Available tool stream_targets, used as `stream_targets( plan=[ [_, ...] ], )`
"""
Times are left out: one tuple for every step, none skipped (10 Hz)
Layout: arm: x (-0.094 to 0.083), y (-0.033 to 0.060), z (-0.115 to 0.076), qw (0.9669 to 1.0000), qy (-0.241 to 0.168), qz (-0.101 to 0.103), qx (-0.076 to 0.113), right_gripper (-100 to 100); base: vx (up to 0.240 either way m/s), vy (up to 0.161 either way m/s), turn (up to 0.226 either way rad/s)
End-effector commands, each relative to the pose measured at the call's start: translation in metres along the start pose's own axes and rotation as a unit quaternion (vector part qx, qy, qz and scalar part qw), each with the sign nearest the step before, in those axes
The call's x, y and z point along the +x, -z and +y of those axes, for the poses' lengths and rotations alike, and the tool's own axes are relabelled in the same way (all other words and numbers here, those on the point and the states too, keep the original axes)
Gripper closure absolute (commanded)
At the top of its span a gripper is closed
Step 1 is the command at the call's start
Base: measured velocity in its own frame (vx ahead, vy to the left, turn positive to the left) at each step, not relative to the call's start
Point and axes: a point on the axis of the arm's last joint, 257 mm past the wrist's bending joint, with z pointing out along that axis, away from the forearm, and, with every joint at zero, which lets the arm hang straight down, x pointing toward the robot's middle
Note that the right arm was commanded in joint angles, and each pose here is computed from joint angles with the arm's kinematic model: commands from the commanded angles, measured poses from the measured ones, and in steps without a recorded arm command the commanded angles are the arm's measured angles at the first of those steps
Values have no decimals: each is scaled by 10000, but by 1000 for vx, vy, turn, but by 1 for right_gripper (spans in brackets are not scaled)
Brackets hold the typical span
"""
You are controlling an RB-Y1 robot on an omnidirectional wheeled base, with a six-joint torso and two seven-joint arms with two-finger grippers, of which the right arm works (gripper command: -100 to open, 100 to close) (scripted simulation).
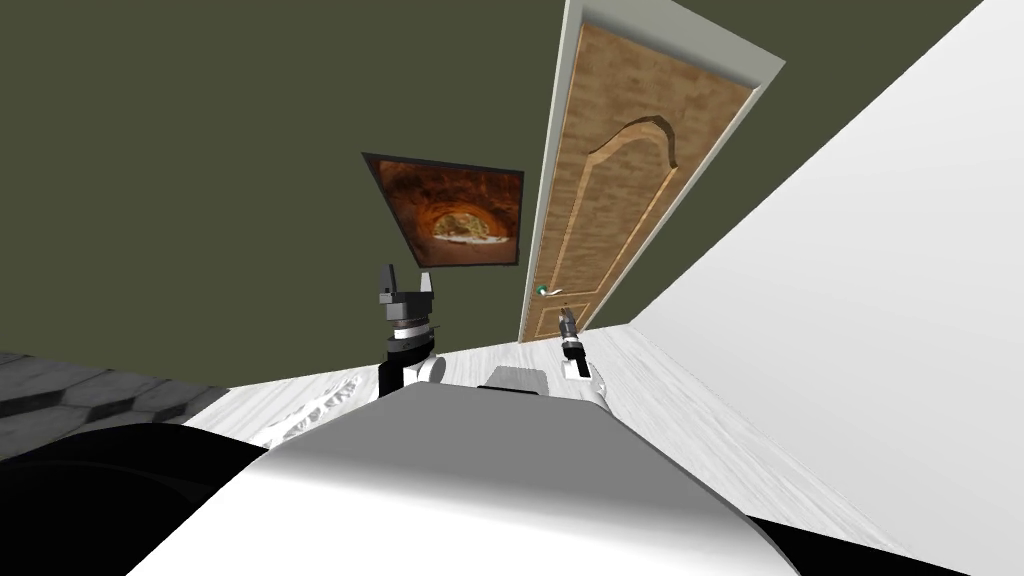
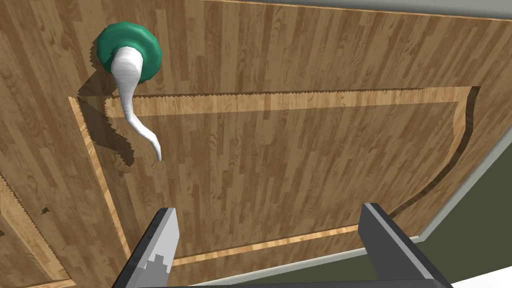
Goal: Pull the door open
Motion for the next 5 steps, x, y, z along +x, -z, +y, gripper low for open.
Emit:
stream_targets(
  plan=[
    [-24, -21, -94, 10000, 27, 15, 92, -100, 36, -78, 195],
    [-35, -36, -162, 9999, 46, 22, 163, -100, 37, -107, 232],
    [-45, -5, -227, 9997, 48, 11, 239, -100, 23, -86, 59],
    [-56, -19, -289, 9995, 66, 18, 305, -100, 16, -73, 88],
    [-65, -38, -332, 9993, 83, 25, 352, -100, 38, -84, 166]
  ],
)
